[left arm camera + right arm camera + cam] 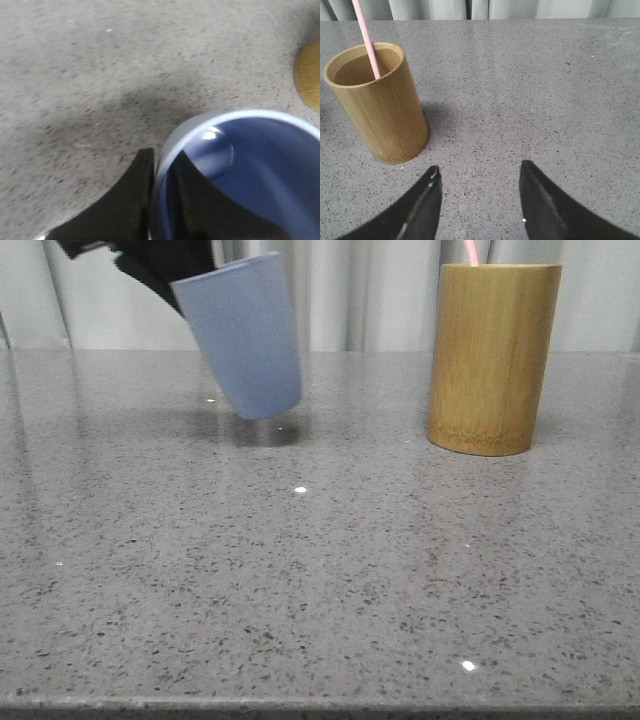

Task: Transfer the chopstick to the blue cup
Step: 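Lift the blue cup with the left gripper and set it beside the bamboo cup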

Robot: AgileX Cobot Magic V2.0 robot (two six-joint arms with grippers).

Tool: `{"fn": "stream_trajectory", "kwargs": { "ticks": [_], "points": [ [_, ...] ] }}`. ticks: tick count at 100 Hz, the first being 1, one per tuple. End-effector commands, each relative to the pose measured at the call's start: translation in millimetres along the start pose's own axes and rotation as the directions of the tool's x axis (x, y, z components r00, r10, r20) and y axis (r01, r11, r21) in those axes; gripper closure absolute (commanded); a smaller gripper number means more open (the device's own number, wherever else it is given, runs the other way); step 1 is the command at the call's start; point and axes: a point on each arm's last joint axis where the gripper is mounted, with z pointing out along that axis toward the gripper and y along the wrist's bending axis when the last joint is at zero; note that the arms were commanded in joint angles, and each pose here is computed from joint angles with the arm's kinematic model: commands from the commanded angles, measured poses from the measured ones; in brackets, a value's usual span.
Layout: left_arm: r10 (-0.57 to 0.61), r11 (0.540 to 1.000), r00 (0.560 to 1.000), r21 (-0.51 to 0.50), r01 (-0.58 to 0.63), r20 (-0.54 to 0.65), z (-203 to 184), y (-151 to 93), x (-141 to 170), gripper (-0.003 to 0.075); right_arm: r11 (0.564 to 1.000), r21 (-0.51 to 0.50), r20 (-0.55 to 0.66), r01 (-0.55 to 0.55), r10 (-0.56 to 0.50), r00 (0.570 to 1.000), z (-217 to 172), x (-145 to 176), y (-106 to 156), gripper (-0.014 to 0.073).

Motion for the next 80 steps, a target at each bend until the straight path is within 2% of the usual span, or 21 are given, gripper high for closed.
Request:
{"fn": "stream_trajectory", "kwargs": {
  "ticks": [1, 22, 29, 36, 48, 60, 69, 80],
  "points": [
    [0.012, 0.999, 0.994, 0.048, -0.017, 0.108, -23.1, -20.2, -12.5, 0.0739, 1.000, -0.003, 0.093, 0.001, -0.001, 0.996, -2.9, -16.5, 1.2, 0.0214],
    [0.021, 0.998, 0.995, 0.063, -0.027, 0.100, -15.6, -26.6, -15.3, 0.0736, 1.000, -0.003, 0.094, 0.001, -0.001, 0.996, -2.9, -16.6, 1.2, 0.0214],
    [0.021, 0.998, 0.995, 0.063, -0.027, 0.102, -15.7, -26.6, -15.5, 0.0713, 1.000, -0.003, 0.094, 0.001, -0.001, 0.996, -2.9, -16.6, 1.2, 0.0214],
    [0.021, 0.998, 0.995, 0.063, -0.027, 0.102, -15.7, -26.6, -15.5, 0.0652, 1.000, -0.003, 0.094, 0.001, -0.001, 0.996, -2.9, -16.6, 1.2, 0.0214],
    [0.021, 0.998, 0.994, 0.063, -0.027, 0.105, -15.7, -26.6, -15.7, 0.0490, 1.000, -0.003, 0.094, 0.001, -0.001, 0.996, -2.9, -16.6, 1.2, 0.0214],
    [0.020, 0.998, 0.994, 0.064, -0.027, 0.105, -15.7, -26.7, -15.7, 0.0370, 1.000, -0.003, 0.094, 0.001, -0.001, 0.996, -2.9, -16.6, 1.2, 0.0214],
    [0.015, 0.997, 0.994, 0.073, -0.023, 0.106, -16.5, -27.6, -15.7, 0.0332, 1.000, -0.003, 0.094, 0.001, -0.001, 0.996, -2.9, -16.6, 1.2, 0.0214],
    [0.014, 0.997, 0.992, 0.077, -0.024, 0.123, -20.3, -28.8, -16.7, 0.0329, 1.000, -0.003, 0.094, 0.001, -0.001, 0.996, -2.9, -16.6, 1.2, 0.0214]
  ]
}}
